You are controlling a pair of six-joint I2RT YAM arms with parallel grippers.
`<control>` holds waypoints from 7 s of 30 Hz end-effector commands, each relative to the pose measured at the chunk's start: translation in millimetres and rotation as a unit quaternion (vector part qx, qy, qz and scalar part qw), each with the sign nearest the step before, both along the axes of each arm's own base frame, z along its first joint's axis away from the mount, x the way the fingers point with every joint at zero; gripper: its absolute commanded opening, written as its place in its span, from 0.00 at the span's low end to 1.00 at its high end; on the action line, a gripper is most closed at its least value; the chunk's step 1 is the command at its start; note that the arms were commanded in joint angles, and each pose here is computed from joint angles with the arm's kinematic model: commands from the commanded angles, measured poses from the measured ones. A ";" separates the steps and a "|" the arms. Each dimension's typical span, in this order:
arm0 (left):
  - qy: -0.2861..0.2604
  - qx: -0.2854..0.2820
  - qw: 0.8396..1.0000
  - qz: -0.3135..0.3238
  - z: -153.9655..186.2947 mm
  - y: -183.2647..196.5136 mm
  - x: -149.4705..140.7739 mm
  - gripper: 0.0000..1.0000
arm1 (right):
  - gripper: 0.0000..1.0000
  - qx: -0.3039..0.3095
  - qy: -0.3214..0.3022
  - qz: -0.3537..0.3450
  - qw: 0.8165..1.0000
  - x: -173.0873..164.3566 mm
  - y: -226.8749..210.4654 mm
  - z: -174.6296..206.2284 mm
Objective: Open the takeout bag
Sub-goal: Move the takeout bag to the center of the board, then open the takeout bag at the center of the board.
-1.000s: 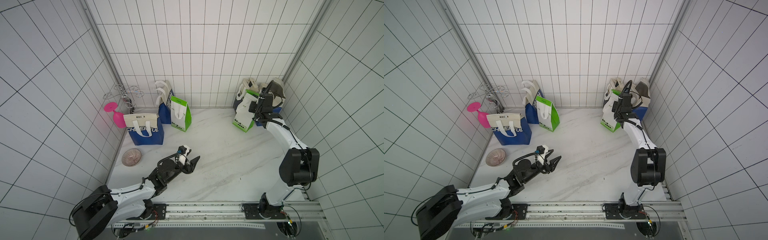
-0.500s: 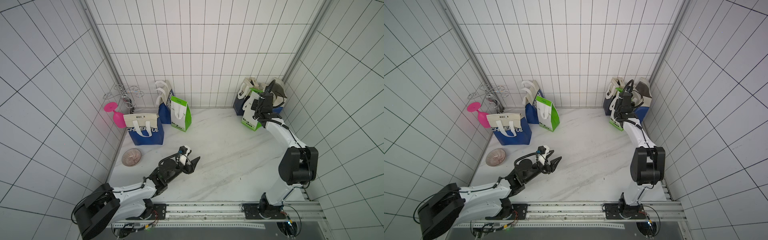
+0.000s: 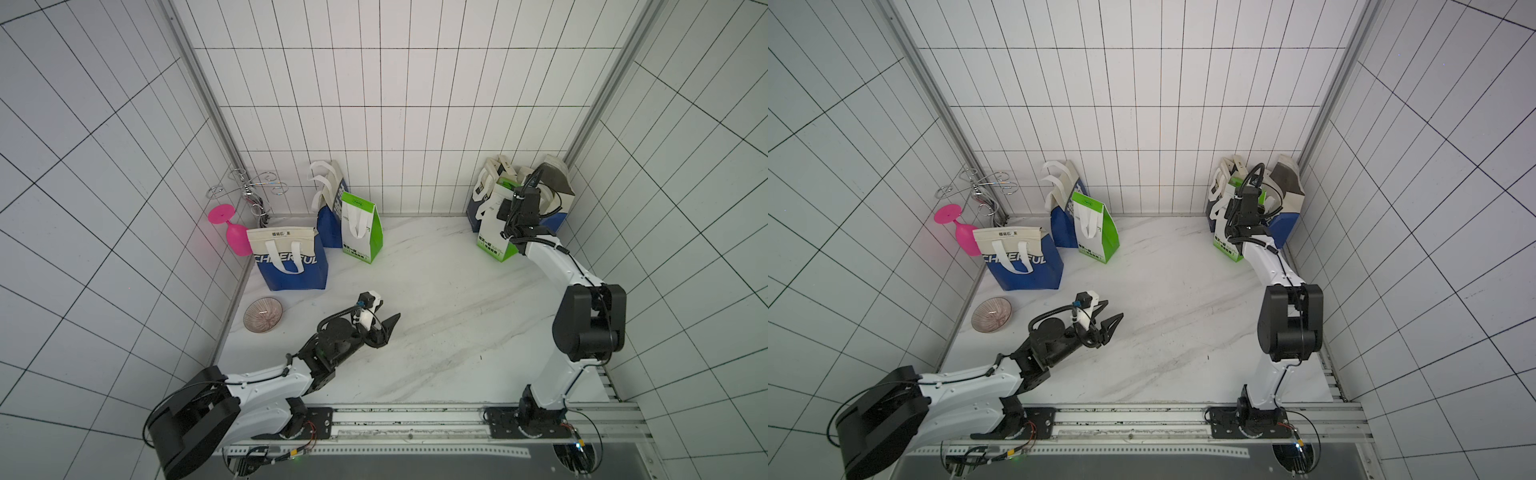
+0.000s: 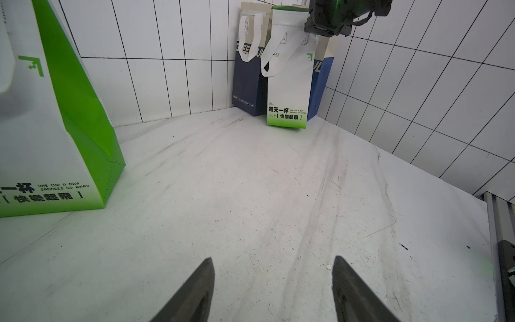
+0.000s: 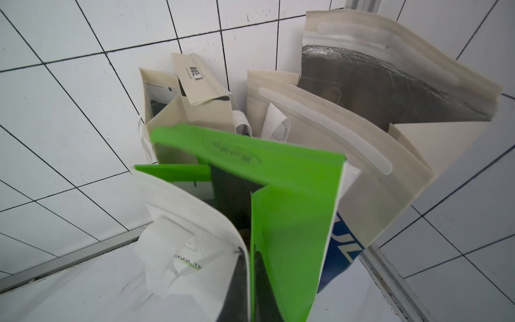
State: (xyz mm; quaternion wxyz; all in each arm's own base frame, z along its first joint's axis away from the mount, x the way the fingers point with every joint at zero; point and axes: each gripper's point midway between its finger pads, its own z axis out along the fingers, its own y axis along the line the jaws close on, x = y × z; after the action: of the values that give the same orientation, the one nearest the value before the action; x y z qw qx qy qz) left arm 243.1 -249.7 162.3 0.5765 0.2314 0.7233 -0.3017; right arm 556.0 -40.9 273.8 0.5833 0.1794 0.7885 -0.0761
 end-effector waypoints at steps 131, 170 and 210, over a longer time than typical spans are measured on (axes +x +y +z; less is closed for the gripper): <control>-0.047 -0.051 0.995 -0.077 28.1 3.9 -37.0 0.79 | 0.00 0.186 0.167 0.649 0.719 -364.1 296.7 -88.4; -0.043 -0.057 0.969 -0.237 21.1 -50.5 -64.0 0.00 | 0.46 0.151 0.132 0.587 0.784 -377.0 251.8 -74.5; -0.041 -0.059 0.973 -0.221 24.1 -47.8 -61.4 0.00 | 0.44 -0.293 -0.150 0.637 0.697 -404.1 326.2 34.1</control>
State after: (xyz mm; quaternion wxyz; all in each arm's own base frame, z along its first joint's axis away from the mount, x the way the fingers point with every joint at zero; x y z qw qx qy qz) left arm 180.7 -294.9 169.6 0.5188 0.3646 0.6300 -0.4482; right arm 142.0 286.3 258.6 0.5588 -0.5608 0.5908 0.1556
